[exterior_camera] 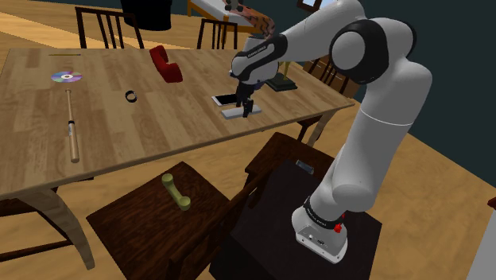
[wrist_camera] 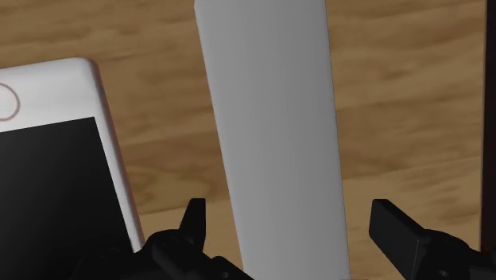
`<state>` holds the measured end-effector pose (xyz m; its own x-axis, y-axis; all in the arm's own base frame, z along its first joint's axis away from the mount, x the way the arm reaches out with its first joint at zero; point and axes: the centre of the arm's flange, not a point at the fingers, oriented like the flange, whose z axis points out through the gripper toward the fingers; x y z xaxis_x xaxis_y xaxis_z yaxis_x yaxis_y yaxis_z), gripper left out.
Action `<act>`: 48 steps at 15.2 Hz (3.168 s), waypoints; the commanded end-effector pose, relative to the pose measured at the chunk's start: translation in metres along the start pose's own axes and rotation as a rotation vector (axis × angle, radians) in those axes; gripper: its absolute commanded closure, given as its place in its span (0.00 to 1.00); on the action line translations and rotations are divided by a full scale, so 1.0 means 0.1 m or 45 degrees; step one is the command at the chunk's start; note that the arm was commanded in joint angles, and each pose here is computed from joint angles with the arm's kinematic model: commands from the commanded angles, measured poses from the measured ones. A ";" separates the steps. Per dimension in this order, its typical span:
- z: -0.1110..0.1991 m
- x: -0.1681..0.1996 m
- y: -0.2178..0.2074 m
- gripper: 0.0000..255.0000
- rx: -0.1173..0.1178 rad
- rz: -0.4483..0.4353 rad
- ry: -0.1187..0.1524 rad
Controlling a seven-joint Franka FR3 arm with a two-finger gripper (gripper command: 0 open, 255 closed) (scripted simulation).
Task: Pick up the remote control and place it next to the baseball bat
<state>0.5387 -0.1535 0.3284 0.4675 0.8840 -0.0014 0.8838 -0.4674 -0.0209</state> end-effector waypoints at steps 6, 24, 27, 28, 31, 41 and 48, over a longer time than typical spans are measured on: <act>0.03 0.00 0.00 0.00 -0.001 0.000 0.000; -0.34 0.00 -0.01 1.00 -0.001 0.000 0.000; -0.50 0.00 -0.01 1.00 -0.001 0.000 0.000; -0.56 0.00 -0.01 1.00 -0.001 0.000 0.000; -0.71 0.00 -0.02 1.00 -0.001 0.000 0.000; -0.89 0.74 -0.30 1.00 -0.001 0.000 0.000; -0.88 1.61 -0.62 1.00 -0.001 0.000 0.000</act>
<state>0.5599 0.0041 0.4178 0.4659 0.8848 -0.0014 0.8846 -0.4659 -0.0203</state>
